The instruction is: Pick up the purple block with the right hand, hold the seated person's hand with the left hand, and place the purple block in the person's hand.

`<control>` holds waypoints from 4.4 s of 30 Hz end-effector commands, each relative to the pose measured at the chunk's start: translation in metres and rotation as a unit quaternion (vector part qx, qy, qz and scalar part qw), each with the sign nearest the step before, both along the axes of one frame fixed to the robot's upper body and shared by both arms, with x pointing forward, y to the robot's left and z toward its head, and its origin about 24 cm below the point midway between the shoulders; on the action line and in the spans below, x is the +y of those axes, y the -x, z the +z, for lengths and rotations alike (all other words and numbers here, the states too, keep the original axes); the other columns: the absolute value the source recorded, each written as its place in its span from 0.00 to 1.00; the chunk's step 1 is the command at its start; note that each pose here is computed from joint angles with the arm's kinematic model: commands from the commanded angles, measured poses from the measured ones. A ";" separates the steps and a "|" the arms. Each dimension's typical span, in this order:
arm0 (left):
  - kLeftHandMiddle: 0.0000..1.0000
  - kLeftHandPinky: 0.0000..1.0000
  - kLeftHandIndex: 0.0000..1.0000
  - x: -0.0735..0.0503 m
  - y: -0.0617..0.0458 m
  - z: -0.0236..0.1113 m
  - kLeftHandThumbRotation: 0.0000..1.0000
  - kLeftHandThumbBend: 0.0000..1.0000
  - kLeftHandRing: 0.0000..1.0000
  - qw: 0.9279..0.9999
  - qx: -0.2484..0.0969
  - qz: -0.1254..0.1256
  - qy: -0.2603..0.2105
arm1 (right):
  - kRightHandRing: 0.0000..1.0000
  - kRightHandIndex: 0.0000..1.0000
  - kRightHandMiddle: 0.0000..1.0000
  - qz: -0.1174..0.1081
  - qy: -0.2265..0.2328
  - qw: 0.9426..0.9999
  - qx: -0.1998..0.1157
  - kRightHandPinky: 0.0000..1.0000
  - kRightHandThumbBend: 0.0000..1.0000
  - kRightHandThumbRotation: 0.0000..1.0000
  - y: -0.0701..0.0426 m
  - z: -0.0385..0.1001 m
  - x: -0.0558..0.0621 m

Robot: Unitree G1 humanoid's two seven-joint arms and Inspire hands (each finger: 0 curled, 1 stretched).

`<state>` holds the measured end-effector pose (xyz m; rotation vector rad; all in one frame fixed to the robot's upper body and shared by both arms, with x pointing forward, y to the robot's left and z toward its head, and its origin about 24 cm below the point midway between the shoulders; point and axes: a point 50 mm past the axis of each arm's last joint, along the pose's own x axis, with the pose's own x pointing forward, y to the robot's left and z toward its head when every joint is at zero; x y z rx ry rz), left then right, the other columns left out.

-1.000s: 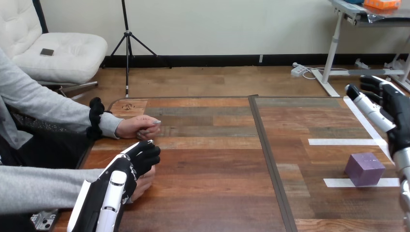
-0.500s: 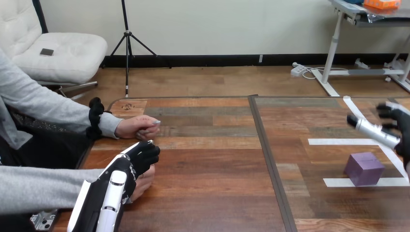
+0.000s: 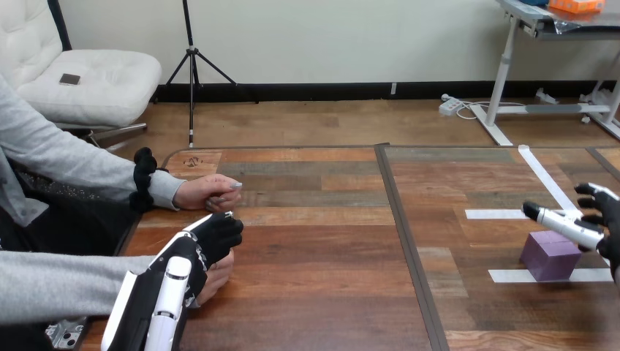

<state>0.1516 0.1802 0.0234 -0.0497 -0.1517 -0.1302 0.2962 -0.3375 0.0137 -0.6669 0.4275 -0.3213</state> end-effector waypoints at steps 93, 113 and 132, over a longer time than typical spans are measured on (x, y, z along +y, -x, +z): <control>0.79 0.78 0.73 0.006 -0.018 0.017 0.97 0.44 0.79 0.997 -0.071 -0.014 0.017 | 0.50 0.50 0.52 0.112 0.101 0.986 0.071 0.46 0.94 0.00 0.000 -0.027 0.039; 0.78 0.77 0.71 0.007 -0.017 0.023 1.00 0.41 0.80 0.997 -0.071 0.006 -0.008 | 0.41 0.45 0.45 0.127 0.114 0.983 0.064 0.36 0.92 0.00 -0.003 -0.023 0.039; 0.77 0.79 0.70 0.006 -0.016 0.024 1.00 0.36 0.82 0.997 -0.071 0.008 -0.010 | 0.41 0.45 0.45 0.143 0.101 0.984 -0.012 0.36 0.90 0.00 -0.011 -0.006 0.043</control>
